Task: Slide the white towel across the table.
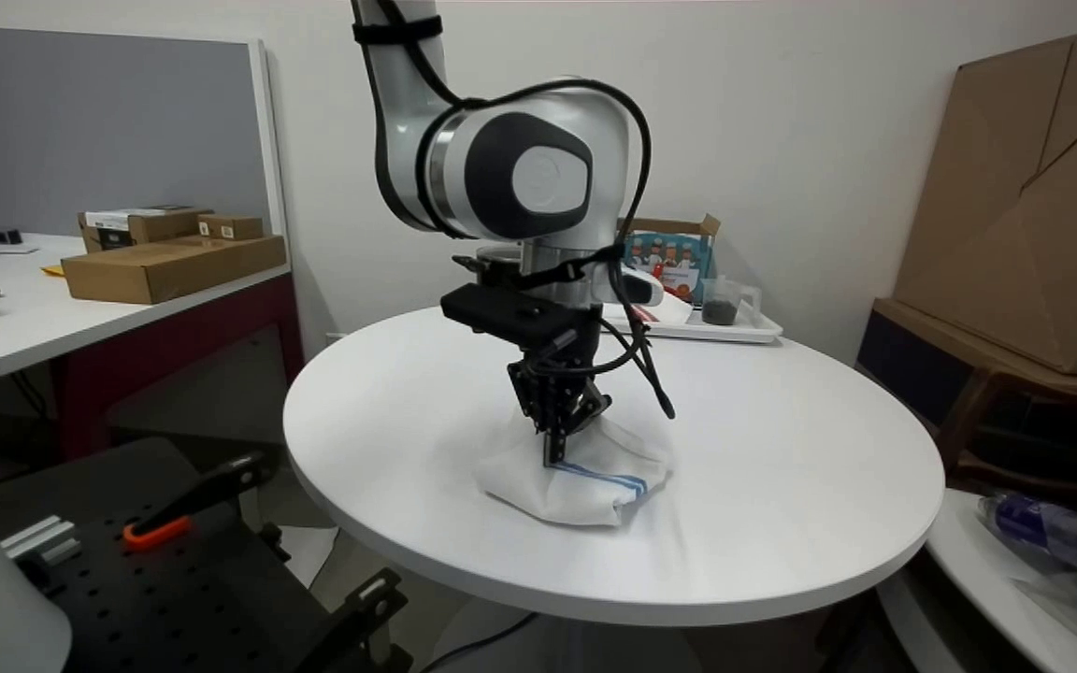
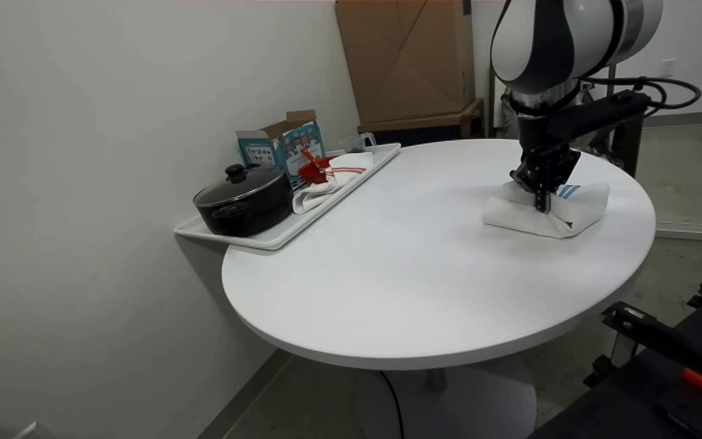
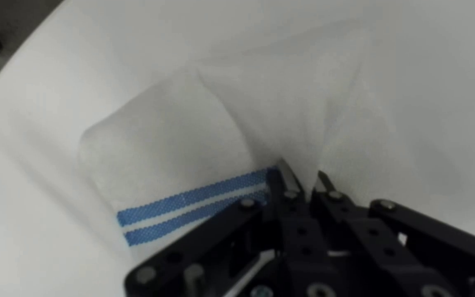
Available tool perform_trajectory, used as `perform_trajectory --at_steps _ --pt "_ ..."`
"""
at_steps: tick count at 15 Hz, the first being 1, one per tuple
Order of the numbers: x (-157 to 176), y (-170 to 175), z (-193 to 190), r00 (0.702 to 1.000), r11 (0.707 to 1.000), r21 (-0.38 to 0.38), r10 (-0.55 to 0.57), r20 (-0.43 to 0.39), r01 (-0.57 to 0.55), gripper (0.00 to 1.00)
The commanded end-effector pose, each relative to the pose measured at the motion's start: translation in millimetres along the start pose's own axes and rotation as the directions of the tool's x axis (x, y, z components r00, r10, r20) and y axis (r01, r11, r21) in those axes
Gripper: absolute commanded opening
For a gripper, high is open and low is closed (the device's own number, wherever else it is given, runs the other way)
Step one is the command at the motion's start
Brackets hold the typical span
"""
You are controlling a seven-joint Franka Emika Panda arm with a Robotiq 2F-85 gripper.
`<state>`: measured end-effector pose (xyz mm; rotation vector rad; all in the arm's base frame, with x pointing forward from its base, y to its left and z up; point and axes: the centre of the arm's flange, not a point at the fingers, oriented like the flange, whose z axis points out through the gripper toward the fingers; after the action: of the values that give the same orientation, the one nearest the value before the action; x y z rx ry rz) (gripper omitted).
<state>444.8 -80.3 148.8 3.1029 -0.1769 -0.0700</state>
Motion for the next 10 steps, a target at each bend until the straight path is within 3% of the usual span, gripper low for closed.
perform_trajectory --at_steps 1,6,10 --pt "23.5 -33.4 14.4 0.999 0.999 0.009 -0.038 0.019 0.037 0.02" --pt "71.5 -115.3 22.8 0.995 0.995 0.038 -0.090 -0.034 0.091 0.02" --pt "70.9 -174.9 15.9 0.982 0.977 0.106 -0.181 -0.048 0.185 0.02"
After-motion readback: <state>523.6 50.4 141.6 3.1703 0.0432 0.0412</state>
